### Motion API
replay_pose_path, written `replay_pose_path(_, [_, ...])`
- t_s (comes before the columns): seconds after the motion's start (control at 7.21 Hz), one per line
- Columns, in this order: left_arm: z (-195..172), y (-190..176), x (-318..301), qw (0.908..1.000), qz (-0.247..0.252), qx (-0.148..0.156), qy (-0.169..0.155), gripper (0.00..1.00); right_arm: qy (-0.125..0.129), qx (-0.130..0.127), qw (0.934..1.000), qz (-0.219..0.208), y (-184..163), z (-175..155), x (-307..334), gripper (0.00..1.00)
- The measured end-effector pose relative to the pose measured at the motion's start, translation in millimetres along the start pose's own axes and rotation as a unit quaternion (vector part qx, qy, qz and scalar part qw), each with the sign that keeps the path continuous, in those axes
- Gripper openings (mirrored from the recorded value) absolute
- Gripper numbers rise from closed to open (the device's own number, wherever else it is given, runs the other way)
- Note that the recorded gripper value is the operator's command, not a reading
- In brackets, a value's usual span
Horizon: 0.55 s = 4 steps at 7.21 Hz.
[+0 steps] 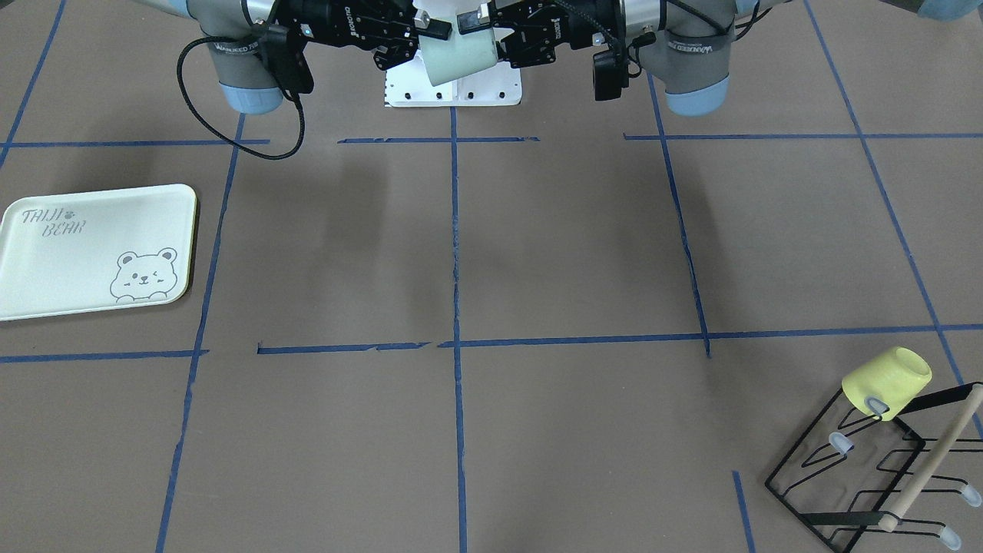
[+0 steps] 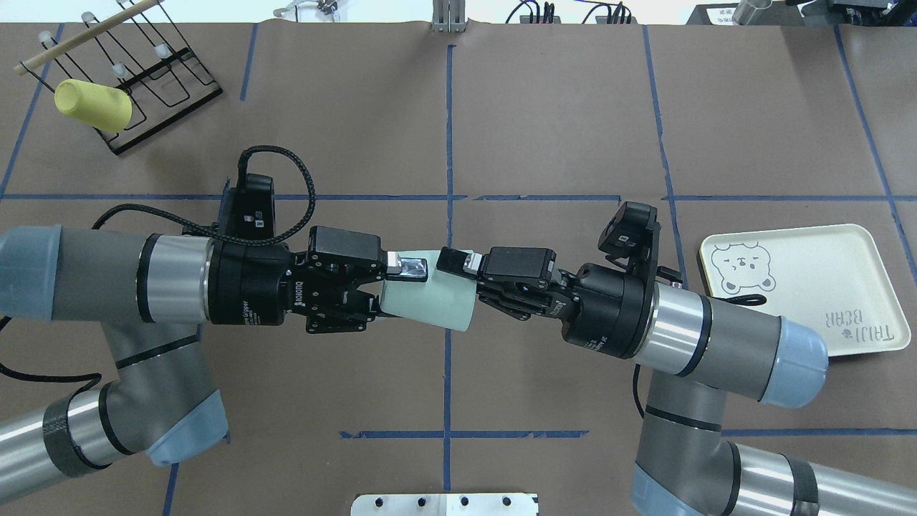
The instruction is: Left arm grabs green cup and hands to right arm on tray
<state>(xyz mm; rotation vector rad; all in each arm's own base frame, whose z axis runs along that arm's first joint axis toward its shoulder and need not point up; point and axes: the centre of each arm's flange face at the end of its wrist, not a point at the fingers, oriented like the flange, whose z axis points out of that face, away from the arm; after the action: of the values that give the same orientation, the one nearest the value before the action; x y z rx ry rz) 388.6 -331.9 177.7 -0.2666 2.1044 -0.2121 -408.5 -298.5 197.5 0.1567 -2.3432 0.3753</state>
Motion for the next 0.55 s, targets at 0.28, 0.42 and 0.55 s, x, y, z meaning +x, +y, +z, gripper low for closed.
replay_pose_path(0.28, [1.1, 0.3, 0.9, 1.0, -0.008, -0.001, 0.001, 1.0, 0.0, -0.001, 1.0, 0.001, 0.5, 0.0, 0.0, 0.12])
replay_pose_path(0.42, [0.9, -1.5, 0.0, 1.0, -0.007, 0.001, 0.0, 1.0, 0.0, -0.001, 1.0, 0.001, 0.4, 0.0, 0.1, 0.12])
replay_pose_path(0.55, [0.2, -4.9, -0.7, 1.0, -0.006, 0.006, -0.002, 1.0, -0.001, -0.001, 1.0, 0.001, 0.4, -0.4, 0.2, 0.12])
